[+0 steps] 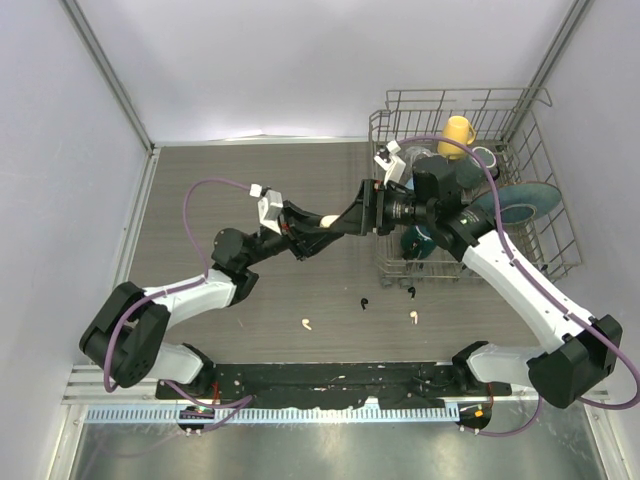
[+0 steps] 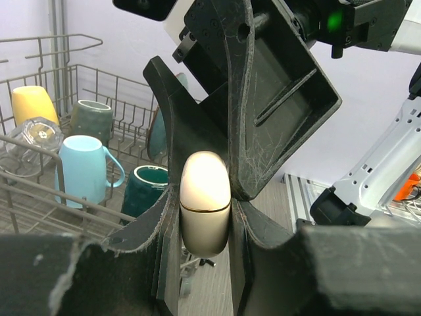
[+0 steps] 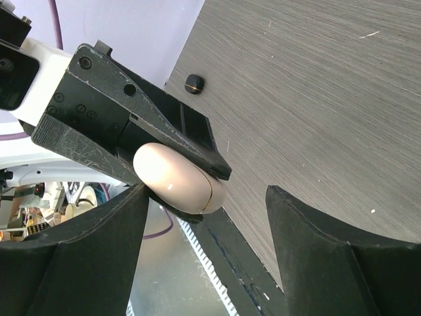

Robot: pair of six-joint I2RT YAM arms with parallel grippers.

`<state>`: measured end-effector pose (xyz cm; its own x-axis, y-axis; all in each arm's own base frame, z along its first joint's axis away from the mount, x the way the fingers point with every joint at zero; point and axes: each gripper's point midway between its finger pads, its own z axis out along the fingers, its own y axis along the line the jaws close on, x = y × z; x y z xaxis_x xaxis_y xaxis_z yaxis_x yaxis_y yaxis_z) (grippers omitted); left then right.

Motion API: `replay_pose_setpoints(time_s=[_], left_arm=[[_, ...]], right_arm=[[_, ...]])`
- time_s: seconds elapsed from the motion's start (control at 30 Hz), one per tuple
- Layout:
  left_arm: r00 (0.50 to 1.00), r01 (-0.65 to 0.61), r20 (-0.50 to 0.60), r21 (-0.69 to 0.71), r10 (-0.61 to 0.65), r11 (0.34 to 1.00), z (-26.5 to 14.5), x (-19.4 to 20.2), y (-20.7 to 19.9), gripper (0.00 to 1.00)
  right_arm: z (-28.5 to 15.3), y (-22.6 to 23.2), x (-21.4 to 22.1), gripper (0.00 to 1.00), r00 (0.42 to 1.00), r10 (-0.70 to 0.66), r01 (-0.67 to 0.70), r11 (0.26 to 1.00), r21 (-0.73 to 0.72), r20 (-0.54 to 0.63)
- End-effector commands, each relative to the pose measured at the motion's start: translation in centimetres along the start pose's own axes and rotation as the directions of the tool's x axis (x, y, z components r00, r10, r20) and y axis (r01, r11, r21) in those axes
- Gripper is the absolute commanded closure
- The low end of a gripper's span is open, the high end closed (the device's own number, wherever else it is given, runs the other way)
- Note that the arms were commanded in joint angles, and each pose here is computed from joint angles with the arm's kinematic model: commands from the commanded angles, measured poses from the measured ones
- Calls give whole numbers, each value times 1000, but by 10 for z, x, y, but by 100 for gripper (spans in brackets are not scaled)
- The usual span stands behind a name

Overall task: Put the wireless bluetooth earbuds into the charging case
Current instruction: Open the charging case.

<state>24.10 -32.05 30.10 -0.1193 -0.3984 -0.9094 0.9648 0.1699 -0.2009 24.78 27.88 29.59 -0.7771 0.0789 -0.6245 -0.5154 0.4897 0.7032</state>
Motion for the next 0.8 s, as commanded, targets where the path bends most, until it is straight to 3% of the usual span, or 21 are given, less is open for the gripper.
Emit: replay_pose_setpoints(time_s=[0.0, 0.6, 0.77], left_arm=[[947, -252, 248, 174, 205, 952, 3, -74, -55, 100], [956, -246, 212, 210, 202, 946, -5, -61, -63, 100], [948, -259, 227, 140, 224, 956, -6, -60, -50, 100]], right_arm=[[2, -12, -5, 24, 999, -7, 5, 999, 46, 36], [6, 9, -25, 21, 989, 134, -125, 982, -145, 58], [-5, 24, -26, 11, 991, 119, -104, 978, -183, 68]])
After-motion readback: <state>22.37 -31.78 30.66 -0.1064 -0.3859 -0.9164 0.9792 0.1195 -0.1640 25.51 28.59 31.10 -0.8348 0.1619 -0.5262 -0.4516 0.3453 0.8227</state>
